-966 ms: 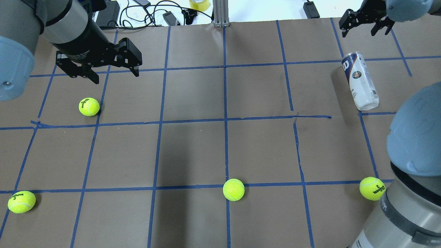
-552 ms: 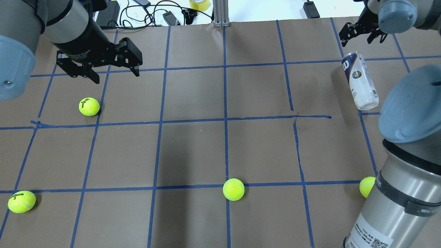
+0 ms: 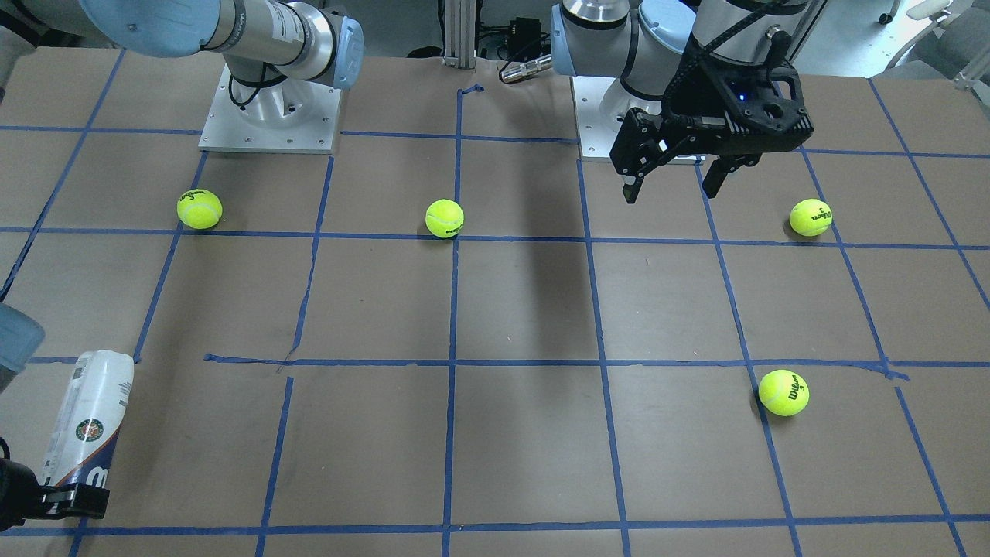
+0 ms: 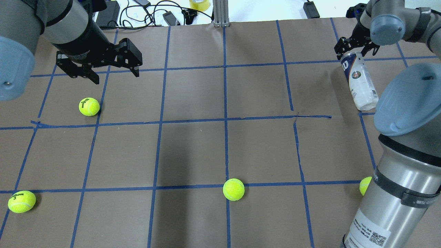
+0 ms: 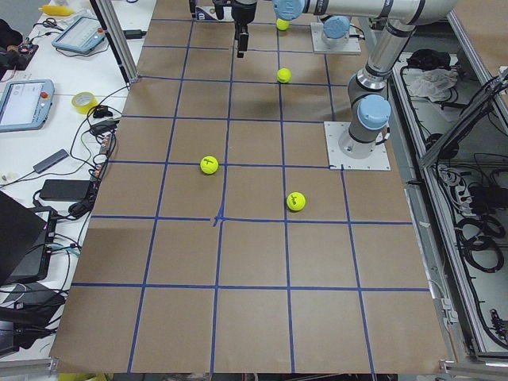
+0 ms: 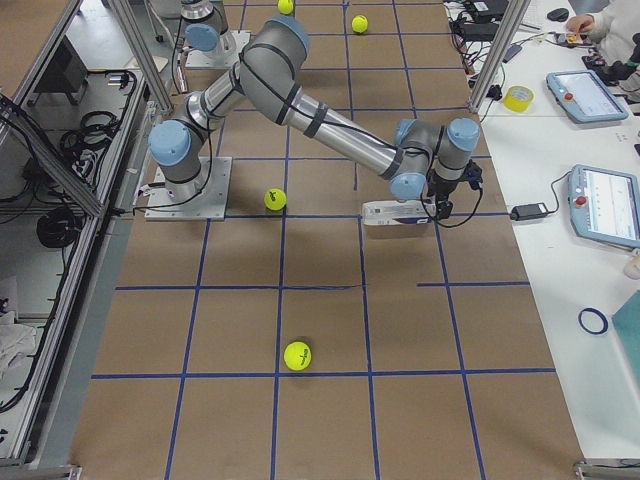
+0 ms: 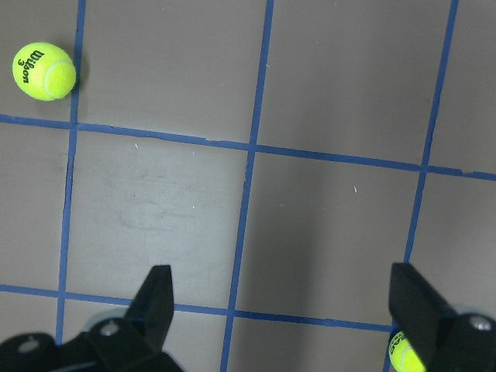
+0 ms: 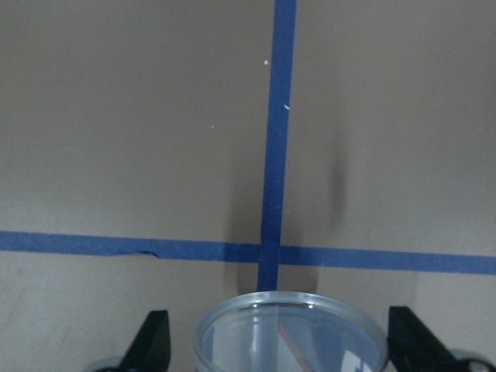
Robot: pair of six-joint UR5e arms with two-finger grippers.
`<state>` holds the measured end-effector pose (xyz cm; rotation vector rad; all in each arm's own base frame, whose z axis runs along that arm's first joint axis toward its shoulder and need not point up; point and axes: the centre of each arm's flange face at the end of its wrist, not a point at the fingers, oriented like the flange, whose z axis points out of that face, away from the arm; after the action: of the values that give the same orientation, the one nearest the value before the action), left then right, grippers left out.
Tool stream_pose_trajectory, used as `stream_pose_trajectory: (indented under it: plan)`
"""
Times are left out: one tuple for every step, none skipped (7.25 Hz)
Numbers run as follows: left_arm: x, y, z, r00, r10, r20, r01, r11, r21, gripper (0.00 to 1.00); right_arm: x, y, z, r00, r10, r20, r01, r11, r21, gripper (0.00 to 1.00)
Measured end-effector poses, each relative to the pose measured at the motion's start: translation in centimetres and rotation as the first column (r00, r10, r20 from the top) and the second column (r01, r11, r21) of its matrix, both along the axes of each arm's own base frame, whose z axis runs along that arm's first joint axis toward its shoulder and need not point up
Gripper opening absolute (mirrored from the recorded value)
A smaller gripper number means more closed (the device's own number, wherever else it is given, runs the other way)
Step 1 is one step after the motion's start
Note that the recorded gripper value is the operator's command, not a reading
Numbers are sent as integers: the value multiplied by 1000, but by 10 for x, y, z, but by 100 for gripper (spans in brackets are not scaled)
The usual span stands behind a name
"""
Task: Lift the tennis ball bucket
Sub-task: 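Lower the right gripper over the can and close on its rim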
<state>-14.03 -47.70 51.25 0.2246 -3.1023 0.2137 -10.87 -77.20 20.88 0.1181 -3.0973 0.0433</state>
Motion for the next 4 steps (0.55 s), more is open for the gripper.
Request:
stream_pose_trajectory:
  plan:
    - [0, 0, 0, 1000, 0, 0, 0, 1000, 0, 100, -4, 3, -4, 1000, -9, 0, 9, 1000, 11, 100]
    - [0, 0, 0, 1000, 0, 0, 0, 1000, 0, 100, -8, 5, -7, 1000, -18, 2, 18, 1000, 20, 100]
    - [0, 0, 0, 1000, 0, 0, 0, 1000, 0, 100, -10, 8, -10, 1000, -23, 6, 23, 999, 29, 100]
    - [0, 1, 0, 1000, 0, 0, 0, 1000, 0, 100, -9, 10, -13, 1000, -25, 11, 25, 999, 38, 100]
